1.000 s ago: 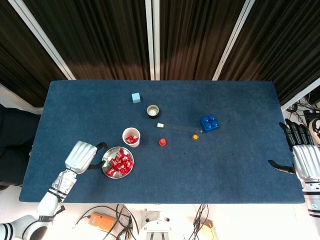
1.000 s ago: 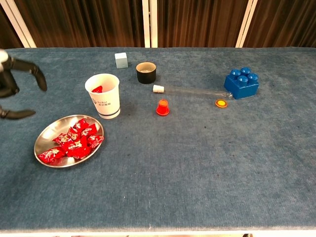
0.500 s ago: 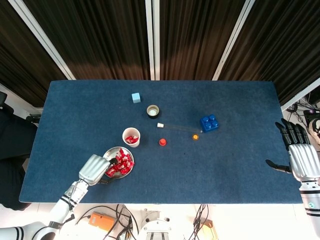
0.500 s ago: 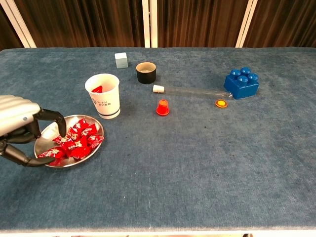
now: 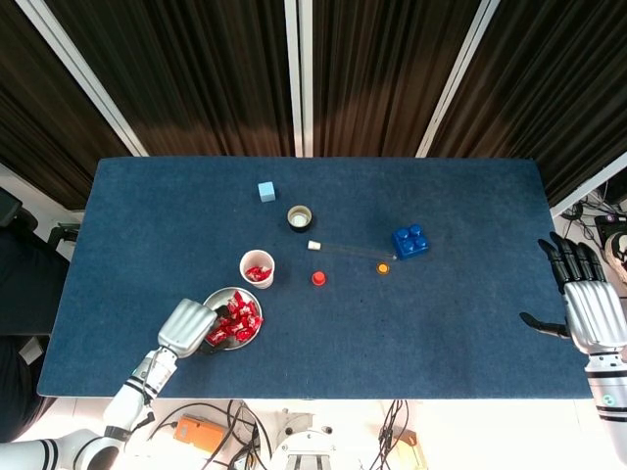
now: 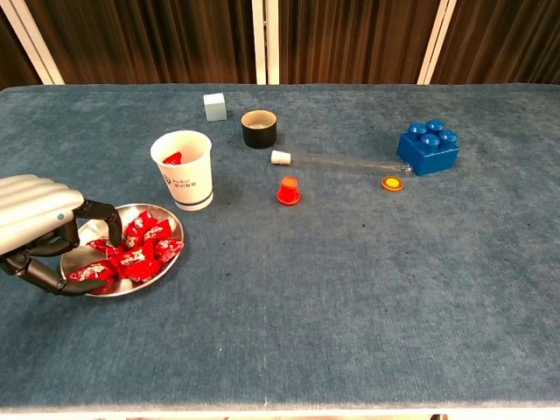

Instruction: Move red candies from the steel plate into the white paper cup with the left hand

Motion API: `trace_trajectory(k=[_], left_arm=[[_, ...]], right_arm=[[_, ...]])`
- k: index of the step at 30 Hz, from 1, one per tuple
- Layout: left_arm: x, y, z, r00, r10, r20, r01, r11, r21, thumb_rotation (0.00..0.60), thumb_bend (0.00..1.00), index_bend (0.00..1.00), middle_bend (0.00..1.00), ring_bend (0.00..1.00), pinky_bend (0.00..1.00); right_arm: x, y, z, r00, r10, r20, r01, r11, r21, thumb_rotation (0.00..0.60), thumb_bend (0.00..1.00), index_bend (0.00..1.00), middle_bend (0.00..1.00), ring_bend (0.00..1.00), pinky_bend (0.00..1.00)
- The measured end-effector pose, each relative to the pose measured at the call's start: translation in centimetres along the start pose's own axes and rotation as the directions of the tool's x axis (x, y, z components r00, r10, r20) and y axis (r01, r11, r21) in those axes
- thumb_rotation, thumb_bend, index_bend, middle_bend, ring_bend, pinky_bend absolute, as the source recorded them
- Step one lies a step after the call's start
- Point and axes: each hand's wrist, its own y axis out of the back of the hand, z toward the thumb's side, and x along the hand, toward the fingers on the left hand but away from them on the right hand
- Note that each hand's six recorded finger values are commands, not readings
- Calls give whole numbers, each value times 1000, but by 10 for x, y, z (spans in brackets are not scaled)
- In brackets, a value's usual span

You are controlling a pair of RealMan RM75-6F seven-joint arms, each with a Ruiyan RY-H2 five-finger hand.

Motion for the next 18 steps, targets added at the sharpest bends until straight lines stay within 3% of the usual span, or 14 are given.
trace_trajectory(k=[18], left_arm=[[-4, -1, -19, 999, -1, -42, 3, 998, 57, 501, 218, 458, 967, 901, 825]], right_arm=[[-2, -2, 2, 1000, 7, -4, -7, 1000, 4, 600, 98, 0, 0, 0, 0]])
